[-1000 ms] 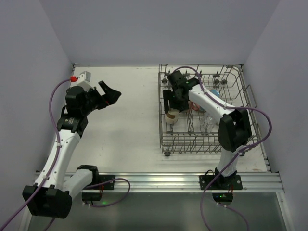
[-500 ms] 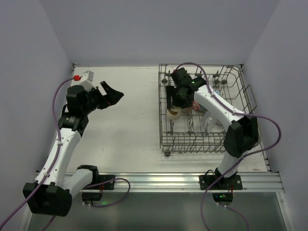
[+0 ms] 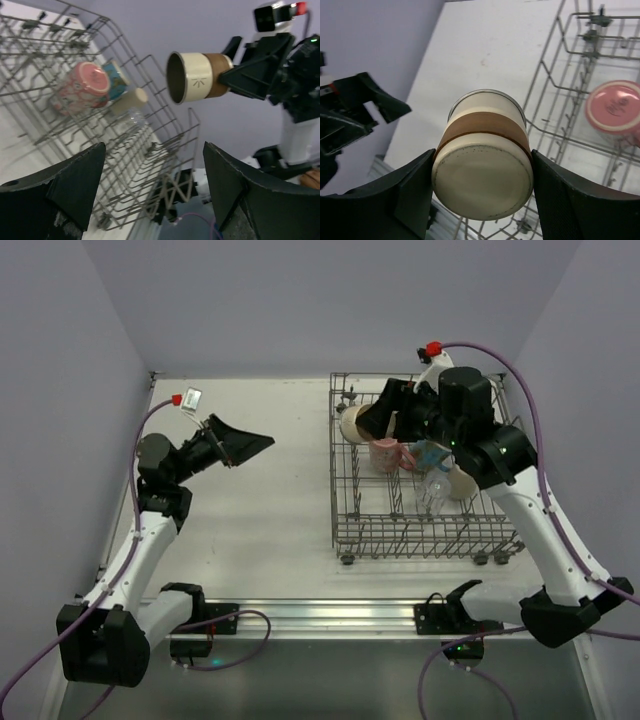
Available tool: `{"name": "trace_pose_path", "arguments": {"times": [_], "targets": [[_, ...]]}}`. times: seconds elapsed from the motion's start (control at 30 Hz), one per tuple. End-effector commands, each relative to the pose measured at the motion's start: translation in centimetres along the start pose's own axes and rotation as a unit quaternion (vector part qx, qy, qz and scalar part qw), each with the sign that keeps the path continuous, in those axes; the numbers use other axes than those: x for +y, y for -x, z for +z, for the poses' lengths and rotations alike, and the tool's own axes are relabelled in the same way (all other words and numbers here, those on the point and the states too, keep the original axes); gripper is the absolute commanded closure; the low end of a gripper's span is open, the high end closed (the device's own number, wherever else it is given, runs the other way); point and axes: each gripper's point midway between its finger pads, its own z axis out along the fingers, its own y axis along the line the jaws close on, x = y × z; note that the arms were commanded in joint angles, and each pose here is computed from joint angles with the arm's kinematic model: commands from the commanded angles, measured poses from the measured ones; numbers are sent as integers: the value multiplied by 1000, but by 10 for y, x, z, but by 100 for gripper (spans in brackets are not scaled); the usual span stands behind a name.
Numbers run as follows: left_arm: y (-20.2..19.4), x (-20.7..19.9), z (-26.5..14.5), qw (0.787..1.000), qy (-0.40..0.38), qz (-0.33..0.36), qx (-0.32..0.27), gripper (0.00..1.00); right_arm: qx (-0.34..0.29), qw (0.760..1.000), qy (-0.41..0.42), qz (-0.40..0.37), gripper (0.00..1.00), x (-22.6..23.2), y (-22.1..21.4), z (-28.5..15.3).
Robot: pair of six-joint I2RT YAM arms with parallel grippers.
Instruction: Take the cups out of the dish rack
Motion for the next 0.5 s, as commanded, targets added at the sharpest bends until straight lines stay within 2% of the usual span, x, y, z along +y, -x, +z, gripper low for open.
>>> {"name": "trace_pose_path", "arguments": {"times": [0.0, 0.27, 0.47], "targets": [[-6, -47, -10, 993, -110, -29, 25, 19, 10, 991, 131, 21, 100, 44, 0, 9], [-10, -57, -16, 989, -135, -65, 16, 20, 26, 961, 270, 60, 100, 89, 2, 30], [-10, -52, -14, 989, -130, -74, 11, 20, 45, 945, 311, 93, 100, 100, -5, 45]]}}
